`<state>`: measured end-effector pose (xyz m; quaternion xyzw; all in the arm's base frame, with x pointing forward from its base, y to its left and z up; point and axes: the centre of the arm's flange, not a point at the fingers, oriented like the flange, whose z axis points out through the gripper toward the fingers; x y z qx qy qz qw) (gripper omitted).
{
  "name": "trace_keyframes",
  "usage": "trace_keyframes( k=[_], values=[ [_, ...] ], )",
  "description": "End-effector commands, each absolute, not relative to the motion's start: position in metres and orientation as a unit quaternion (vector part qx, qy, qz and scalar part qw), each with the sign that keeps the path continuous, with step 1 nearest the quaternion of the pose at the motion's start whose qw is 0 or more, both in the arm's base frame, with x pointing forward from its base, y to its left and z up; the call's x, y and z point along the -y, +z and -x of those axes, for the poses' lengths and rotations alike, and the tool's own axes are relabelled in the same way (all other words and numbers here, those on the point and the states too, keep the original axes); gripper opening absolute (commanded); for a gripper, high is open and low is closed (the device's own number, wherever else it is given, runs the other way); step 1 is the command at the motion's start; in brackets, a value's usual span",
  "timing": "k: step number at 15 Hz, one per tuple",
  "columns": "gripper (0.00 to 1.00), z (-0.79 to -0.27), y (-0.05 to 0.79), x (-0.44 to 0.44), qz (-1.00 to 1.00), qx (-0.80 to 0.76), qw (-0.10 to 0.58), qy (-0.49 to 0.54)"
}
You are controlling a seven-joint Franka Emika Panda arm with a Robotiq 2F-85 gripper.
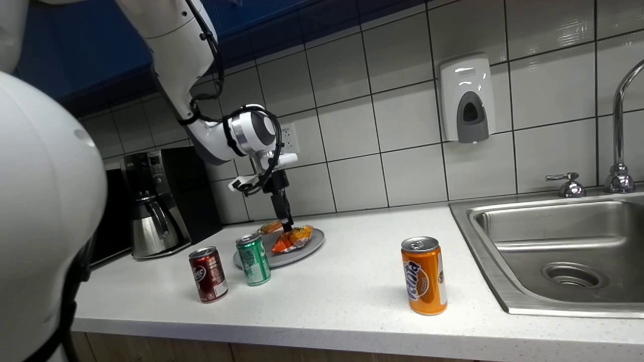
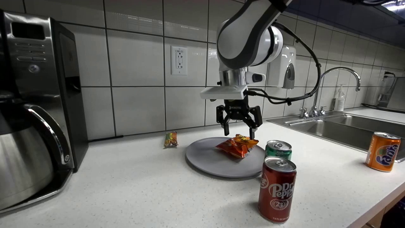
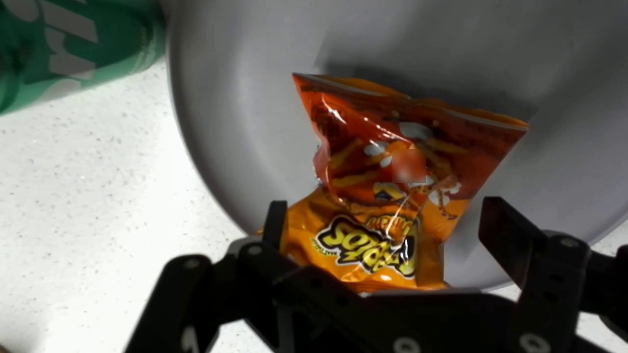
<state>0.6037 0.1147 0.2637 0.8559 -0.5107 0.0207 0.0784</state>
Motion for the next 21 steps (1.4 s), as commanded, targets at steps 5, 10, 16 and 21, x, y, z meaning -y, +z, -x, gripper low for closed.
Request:
trace_keyframes(
  k=[5,10,16,21],
  values=[
    [0.73,-0.6136,0.2623,-0.111,-0.851,0.518,0.078,0.025],
    [0.34,-0.6166,0.2605,-0.1114,-0.852,0.518,0.078,0.025],
    [0.0,-0.6184,0.261,-0.1123,-0.852,0.518,0.076,0.025],
    [0.0,-0.6204,0.2649,-0.1125,-0.852,0.518,0.075,0.029]
  ],
)
